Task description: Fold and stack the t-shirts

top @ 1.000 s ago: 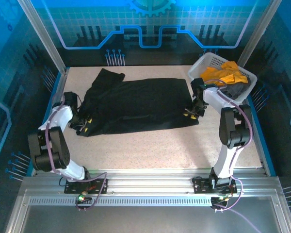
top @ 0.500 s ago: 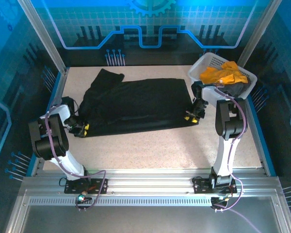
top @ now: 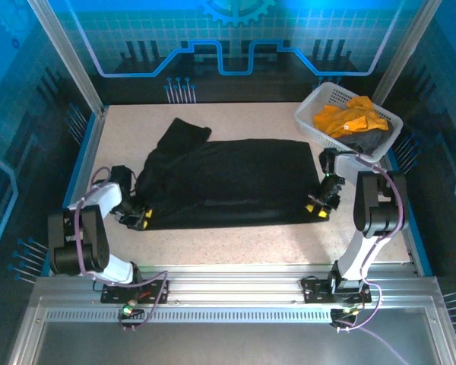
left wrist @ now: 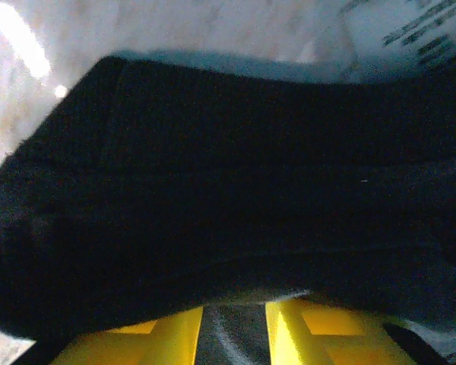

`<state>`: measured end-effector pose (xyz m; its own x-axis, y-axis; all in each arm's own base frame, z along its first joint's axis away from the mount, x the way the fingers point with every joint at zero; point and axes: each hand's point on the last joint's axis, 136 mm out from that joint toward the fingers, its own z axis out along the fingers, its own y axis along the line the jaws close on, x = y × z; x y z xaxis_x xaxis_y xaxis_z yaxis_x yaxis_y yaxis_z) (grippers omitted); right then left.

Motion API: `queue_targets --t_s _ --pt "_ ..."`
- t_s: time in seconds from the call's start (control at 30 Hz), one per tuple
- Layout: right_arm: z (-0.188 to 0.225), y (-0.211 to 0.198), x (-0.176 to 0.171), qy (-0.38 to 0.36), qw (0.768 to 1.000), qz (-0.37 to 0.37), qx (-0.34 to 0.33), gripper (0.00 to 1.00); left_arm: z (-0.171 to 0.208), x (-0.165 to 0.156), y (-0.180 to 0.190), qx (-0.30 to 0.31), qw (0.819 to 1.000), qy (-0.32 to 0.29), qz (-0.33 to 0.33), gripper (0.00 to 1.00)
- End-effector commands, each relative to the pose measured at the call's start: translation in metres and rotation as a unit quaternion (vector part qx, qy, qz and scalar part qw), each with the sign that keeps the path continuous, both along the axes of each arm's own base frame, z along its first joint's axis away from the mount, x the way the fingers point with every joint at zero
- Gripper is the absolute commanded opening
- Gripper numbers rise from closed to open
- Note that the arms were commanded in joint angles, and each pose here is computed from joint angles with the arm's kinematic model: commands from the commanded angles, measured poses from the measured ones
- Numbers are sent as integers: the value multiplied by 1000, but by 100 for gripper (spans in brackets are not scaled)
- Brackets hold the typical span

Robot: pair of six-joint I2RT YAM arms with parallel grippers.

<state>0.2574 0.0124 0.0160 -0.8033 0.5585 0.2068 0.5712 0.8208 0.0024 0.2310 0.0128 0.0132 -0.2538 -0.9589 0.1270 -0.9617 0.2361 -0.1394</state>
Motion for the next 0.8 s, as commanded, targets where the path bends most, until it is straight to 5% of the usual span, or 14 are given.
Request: queue_targets --t_s 0.0,0.17,0.33,0.5,0.77 --pt "12 -4 -4 -28 999 -17 -9 36 3 -26 5 33 999 33 18 33" --pt "72 35 40 -166 980 107 -21 54 71 16 11 118 990 -56 -48 45" --pt "126 111 70 -308 927 174 125 64 71 21 -50 11 995 -94 -15 53" --pt "145 160 69 -323 893 229 211 64 49 21 -108 -67 993 -99 13 59" --pt "139 167 61 -314 894 224 227 63 26 28 -133 -63 996 -67 13 57"
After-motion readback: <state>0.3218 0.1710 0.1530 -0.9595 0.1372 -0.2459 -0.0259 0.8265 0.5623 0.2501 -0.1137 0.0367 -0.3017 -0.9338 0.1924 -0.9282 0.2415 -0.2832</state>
